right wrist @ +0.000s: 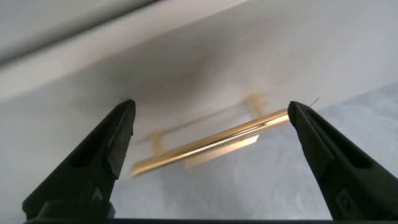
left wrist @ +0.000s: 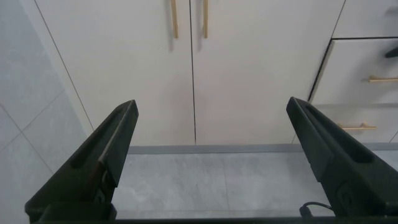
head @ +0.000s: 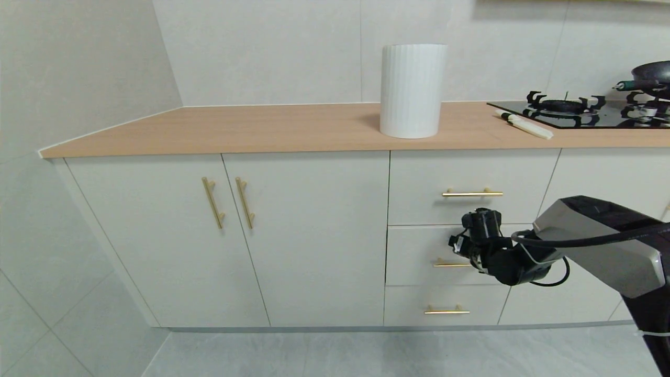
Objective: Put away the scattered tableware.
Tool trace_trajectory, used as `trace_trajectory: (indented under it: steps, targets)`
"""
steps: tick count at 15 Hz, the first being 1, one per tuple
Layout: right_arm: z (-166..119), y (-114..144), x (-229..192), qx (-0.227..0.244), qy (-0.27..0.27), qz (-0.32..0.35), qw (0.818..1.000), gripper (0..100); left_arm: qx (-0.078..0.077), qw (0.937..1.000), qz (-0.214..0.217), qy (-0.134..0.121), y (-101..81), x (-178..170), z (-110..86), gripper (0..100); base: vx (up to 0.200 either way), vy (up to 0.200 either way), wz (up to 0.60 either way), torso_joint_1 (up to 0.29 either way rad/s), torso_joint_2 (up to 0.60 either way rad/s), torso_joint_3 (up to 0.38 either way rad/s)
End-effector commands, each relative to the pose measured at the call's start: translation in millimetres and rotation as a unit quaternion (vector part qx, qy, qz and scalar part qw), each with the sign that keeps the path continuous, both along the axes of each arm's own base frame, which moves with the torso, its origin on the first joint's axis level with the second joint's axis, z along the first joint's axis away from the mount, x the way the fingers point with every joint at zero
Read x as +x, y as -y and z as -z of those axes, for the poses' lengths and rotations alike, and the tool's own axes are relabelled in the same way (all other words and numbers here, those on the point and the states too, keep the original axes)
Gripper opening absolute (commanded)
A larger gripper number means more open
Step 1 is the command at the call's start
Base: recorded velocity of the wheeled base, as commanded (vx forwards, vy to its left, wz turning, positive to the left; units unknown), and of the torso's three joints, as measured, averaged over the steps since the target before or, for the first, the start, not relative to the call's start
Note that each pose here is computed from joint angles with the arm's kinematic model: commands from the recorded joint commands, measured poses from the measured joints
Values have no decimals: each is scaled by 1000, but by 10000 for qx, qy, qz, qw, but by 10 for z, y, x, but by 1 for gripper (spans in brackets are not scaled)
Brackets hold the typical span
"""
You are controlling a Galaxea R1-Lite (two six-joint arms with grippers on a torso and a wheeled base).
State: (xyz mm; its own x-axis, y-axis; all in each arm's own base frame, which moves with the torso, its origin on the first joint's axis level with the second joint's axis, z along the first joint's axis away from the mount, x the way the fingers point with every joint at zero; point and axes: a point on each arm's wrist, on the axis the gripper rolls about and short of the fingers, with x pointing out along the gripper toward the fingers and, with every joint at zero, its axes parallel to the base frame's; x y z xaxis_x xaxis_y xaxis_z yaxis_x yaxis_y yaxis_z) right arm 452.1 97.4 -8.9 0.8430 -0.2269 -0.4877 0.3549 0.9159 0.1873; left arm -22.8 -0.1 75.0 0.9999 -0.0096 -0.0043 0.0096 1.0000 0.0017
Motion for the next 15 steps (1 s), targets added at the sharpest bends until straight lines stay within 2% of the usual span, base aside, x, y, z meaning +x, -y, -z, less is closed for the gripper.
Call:
trace_trajectory:
  steps: [1,6,10,13,15]
  targets:
    - [36,40,31,-6,-8,57,10000,100,-1,10000,-2,-2,0,0,0,100,0,0,0,0,0,0]
    - [33,60,107,-30,273,232,9994,100,-1,10000,6,-2,0,0,0,100,0,0,0,0,0,0]
    - [-55,67,41,-14,280,242,9993,100,-1,10000,6,-2,0,0,0,100,0,0,0,0,0,0]
    - [-434,51,-448,0,90,-42,10000,100,-1,10000,6,-2,0,0,0,100,0,0,0,0,0,0]
    - [-934,145,-976,150,237,-292,9992,100,-1,10000,-2,-2,0,0,0,100,0,0,0,0,0,0]
